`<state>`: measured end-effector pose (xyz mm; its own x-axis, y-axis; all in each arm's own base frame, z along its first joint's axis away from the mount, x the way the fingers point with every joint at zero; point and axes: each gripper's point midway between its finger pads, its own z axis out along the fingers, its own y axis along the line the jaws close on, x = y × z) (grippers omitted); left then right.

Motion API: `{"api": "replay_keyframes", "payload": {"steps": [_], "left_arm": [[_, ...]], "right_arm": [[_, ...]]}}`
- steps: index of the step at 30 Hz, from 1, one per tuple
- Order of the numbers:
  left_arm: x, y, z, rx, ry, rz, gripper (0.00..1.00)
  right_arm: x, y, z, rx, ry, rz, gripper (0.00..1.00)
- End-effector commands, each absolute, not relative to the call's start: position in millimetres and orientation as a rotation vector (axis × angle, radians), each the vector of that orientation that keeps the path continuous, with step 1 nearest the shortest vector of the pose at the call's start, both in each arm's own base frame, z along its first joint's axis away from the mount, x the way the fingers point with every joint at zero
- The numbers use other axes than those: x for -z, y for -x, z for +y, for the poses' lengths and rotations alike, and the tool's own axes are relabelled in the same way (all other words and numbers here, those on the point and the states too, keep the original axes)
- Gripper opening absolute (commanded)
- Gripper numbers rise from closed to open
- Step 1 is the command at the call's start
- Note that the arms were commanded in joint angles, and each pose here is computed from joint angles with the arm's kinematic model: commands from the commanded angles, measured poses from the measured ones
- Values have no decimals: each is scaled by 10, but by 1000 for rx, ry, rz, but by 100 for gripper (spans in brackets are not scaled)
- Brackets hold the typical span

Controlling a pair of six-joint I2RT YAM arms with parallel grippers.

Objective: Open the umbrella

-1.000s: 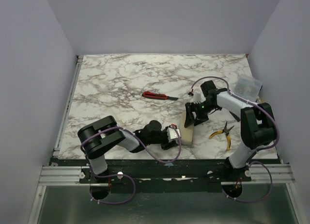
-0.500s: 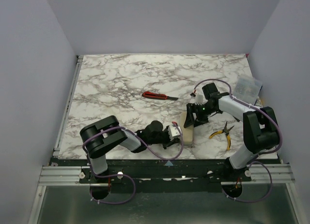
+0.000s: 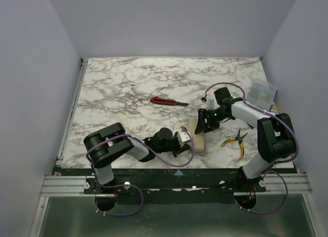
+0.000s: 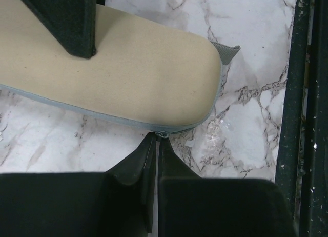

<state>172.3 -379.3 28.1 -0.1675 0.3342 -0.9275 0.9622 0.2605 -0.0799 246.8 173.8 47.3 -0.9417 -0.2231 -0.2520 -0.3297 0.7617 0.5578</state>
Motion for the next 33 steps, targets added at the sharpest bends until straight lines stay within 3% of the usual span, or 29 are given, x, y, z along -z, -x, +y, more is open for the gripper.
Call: {"api": "replay_keyframes", "payload": {"steps": [1,10,25,33], "left_arm": [[-490,-2024,-3784,850,-1063,1699,0],[-451,-2397,-3667,798,-900,1836,0],[-561,-2979,-3441,836,-671,1969,0],[-602,-3070,-3385,870,-611,1991,0]], "right_arm": [[-499,-2578,1754,-928,568,2715,53],[-467,-2573,1736,-942,779,2672,43],[-322,-2481,1618,-929,1071,2640,40],[-340,-2475,1583,-934,1343,2486,40]]}}
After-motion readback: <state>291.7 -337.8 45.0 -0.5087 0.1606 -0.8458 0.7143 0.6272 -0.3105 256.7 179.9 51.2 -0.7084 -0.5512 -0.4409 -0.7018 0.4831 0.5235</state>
